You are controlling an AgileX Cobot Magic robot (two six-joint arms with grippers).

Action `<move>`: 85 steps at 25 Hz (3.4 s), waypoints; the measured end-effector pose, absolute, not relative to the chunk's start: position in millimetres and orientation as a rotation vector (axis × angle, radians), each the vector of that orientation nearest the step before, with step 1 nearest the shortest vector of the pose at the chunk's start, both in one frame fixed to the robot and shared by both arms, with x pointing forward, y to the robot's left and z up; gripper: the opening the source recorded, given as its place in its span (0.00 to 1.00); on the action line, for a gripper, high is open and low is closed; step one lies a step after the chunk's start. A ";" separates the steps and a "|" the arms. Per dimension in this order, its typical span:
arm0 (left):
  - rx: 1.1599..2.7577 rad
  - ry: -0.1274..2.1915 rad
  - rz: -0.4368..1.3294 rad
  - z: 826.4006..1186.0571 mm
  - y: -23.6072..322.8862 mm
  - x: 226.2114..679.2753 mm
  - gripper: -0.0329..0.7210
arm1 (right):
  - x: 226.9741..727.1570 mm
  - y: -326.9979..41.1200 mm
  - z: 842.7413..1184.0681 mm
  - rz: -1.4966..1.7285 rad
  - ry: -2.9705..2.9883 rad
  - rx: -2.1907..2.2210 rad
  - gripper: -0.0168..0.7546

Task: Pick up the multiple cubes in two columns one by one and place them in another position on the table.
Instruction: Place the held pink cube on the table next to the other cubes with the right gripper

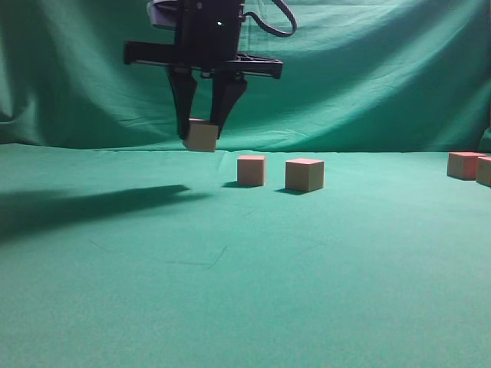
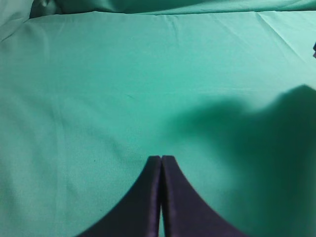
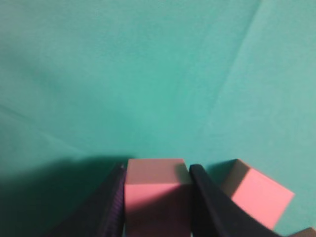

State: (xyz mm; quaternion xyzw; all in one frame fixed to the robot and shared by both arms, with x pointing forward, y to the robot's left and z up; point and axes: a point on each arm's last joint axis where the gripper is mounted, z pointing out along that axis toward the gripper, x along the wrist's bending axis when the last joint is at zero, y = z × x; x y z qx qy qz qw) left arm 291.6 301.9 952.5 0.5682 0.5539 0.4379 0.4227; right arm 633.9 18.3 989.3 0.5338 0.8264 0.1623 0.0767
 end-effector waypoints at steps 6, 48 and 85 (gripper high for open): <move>1.422 1.387 1.096 952.5 301.9 291.6 0.04 | 634.9 12.7 988.4 0.408 2.452 1.579 0.36; 1.422 1.387 1.096 952.5 301.9 291.6 0.04 | 628.8 32.5 961.1 0.330 2.287 1.683 0.36; 1.422 1.387 1.096 952.5 301.9 291.6 0.04 | 629.0 36.0 965.4 0.369 2.318 1.666 0.42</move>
